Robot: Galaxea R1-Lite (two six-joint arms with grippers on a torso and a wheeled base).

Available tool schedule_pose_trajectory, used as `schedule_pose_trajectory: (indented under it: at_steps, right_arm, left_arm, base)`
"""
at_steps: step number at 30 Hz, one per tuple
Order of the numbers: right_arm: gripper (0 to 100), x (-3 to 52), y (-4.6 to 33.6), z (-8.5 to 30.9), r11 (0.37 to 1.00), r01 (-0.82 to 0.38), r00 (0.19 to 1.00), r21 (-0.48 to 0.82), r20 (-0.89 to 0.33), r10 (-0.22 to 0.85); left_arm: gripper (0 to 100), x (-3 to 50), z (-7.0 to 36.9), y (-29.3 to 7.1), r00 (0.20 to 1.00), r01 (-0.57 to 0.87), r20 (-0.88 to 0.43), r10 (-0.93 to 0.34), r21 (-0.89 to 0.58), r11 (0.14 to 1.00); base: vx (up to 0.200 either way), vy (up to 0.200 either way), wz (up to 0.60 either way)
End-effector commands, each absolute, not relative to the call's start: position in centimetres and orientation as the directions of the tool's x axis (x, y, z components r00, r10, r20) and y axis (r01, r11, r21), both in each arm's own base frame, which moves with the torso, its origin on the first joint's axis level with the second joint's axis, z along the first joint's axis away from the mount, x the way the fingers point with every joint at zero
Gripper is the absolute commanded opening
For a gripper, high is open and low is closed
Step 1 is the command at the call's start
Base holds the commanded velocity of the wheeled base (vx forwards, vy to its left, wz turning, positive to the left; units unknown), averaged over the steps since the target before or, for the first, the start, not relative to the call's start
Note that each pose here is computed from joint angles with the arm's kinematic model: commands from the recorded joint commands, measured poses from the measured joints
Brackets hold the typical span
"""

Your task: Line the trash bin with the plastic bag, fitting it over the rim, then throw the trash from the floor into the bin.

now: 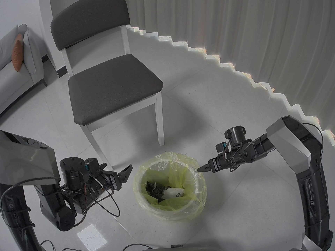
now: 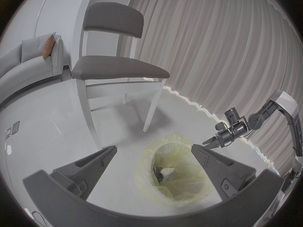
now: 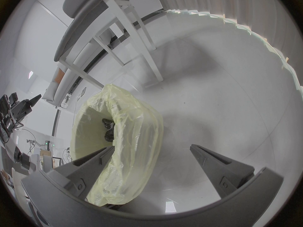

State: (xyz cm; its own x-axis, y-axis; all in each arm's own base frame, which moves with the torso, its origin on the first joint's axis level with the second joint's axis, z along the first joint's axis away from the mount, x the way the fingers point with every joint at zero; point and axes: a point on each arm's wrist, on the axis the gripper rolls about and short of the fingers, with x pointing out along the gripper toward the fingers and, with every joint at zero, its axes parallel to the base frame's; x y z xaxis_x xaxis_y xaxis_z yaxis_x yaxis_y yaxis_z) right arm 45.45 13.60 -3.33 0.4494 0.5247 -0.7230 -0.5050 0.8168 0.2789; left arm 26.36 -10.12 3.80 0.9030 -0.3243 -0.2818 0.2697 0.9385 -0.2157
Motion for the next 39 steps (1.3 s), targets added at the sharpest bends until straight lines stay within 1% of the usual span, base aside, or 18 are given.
schedule_pose_trajectory:
  at_steps: [1,5,10,11,21,29,34,37,38,39]
  right_arm:
    - [100,45.0,14.7,-3.6,0.803,-0.527,0.429,0.28,-0.728,0.535]
    - [100,44.8,15.4,-4.0,0.794,-0.54,0.418,0.278,-0.73,0.541]
    - [100,44.9,15.4,-4.7,0.79,-0.552,0.414,0.268,-0.734,0.538]
    - [0,45.0,15.4,-4.7,0.79,-0.552,0.415,0.268,-0.733,0.539]
    - [0,45.2,15.6,-4.8,0.788,-0.553,0.416,0.27,-0.73,0.542]
    - [0,46.4,15.2,-5.2,0.799,-0.537,0.44,0.273,-0.717,0.541]
    - [0,46.2,15.2,-5.1,0.797,-0.534,0.423,0.281,-0.728,0.54]
    - [0,45.9,15.2,-4.8,0.771,-0.557,0.397,0.31,-0.716,0.574]
    - [100,45.9,15.2,-4.9,0.77,-0.556,0.396,0.312,-0.716,0.575]
    - [100,46.0,15.2,-4.8,0.77,-0.555,0.397,0.316,-0.713,0.578]
  left_arm:
    - [100,26.5,3.7,-10.0,0.907,0.266,-0.274,-0.32,-0.218,0.939]
    - [100,26.7,3.6,-9.9,0.909,0.26,-0.274,-0.315,-0.217,0.941]
    - [100,26.7,3.6,-10.0,0.912,0.254,-0.272,-0.308,-0.215,0.943]
    - [100,26.7,3.6,-10.0,0.912,0.254,-0.272,-0.308,-0.215,0.943]
    - [100,26.7,3.7,-9.9,0.913,0.251,-0.271,-0.305,-0.216,0.944]
    - [100,26.8,3.7,-9.9,0.917,0.24,-0.271,-0.293,-0.213,0.947]
    - [100,26.7,3.7,-9.9,0.917,0.24,-0.271,-0.293,-0.213,0.947]
    - [100,26.7,3.7,-9.8,0.92,0.23,-0.271,-0.283,-0.21,0.95]
    - [100,26.7,3.7,-9.8,0.92,0.23,-0.272,-0.283,-0.21,0.95]
    - [100,26.7,3.6,-9.8,0.92,0.23,-0.272,-0.283,-0.21,0.95]
  base:
    - [0.0,0.0,0.0]
    - [0.0,0.0,0.0]
    - [0.0,0.0,0.0]
    - [0.0,0.0,0.0]
    - [0.0,0.0,0.0]
    - [0.0,0.0,0.0]
    - [0.0,0.0,0.0]
    - [0.0,0.0,0.0]
    - [0.0,0.0,0.0]
    - [0.0,0.0,0.0]
